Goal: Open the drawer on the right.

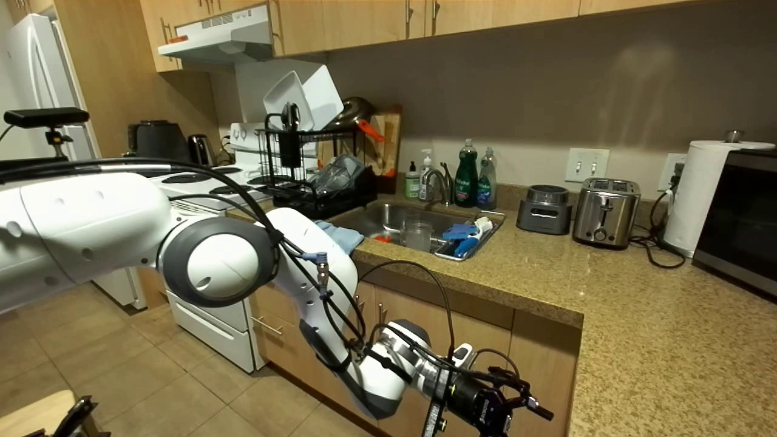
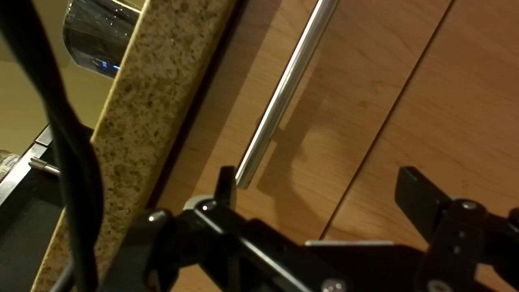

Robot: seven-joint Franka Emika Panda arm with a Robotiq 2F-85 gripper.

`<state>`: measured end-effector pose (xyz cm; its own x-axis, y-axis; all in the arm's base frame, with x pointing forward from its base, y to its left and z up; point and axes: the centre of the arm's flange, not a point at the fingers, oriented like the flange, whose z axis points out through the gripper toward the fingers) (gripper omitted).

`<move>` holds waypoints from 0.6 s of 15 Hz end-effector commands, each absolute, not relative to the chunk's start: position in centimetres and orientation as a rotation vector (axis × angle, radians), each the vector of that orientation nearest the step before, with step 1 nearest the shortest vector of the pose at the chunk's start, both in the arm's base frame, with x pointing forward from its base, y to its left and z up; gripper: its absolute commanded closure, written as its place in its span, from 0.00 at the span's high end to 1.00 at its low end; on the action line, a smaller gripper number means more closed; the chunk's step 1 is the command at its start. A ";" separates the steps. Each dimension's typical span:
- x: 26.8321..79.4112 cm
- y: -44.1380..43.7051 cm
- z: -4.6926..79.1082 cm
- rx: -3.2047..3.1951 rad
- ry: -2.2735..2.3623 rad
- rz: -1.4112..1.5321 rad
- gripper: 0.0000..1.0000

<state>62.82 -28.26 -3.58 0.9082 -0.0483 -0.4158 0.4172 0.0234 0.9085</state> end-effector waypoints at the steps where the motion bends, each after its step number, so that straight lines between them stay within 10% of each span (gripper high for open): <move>1: 62.8 -28.2 -3.6 1.511 0.302 -0.369 1.00; 9: 62.6 -28.3 -3.5 1.508 0.309 -0.359 1.00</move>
<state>62.83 -28.23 -3.59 0.9082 -0.0480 -0.4158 0.4171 0.0232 0.9086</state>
